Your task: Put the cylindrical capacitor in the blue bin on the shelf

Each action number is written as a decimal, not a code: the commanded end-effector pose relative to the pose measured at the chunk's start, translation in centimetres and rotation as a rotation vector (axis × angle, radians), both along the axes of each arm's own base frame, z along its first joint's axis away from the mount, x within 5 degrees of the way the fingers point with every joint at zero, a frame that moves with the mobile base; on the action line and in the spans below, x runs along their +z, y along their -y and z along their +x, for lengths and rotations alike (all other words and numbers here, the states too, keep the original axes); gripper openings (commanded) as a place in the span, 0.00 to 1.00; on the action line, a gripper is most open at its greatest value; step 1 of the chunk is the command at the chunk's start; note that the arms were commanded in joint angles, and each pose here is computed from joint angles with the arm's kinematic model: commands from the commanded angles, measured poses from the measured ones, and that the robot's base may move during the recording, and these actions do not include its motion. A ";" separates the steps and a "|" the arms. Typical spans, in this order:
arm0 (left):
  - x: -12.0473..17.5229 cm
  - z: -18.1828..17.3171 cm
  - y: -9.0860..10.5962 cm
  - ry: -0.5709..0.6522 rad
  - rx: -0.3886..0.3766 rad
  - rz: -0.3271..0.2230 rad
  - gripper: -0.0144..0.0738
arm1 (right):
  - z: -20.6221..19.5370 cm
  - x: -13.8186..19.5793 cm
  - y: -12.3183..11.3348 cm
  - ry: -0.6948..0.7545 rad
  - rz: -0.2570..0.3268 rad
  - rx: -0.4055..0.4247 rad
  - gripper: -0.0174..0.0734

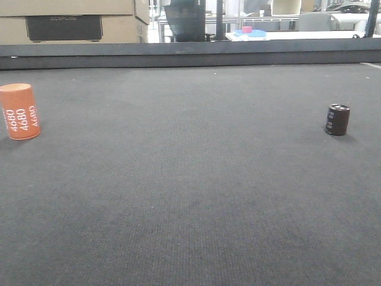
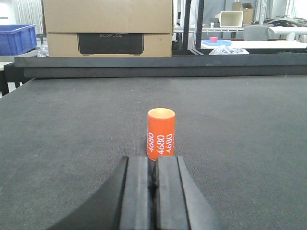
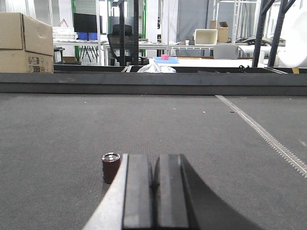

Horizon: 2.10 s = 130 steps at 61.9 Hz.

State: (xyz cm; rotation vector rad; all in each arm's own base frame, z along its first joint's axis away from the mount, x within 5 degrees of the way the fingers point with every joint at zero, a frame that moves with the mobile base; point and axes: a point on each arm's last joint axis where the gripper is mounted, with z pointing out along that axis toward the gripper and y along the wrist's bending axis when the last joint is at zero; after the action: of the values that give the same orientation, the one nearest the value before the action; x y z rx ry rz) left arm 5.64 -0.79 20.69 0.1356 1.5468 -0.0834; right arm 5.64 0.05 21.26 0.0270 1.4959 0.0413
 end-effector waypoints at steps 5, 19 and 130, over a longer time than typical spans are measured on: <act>0.3 -0.1 0.0 0.031 0.002 -0.011 0.04 | 0.0 0.1 0.0 0.020 -0.001 -0.004 0.01; 0.3 -0.1 0.0 0.031 0.002 -0.011 0.04 | 0.0 0.1 0.0 0.020 -0.001 -0.004 0.01; 13.9 14.4 2.3 -0.545 -0.013 -0.021 0.04 | 14.8 16.0 -0.3 -0.575 -0.022 0.032 0.01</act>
State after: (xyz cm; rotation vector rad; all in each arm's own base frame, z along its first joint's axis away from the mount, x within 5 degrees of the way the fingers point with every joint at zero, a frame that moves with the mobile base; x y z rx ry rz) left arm 18.61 -2.99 34.48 0.1267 2.0874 -0.1503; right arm 19.00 0.44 37.23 0.0007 2.0444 0.0561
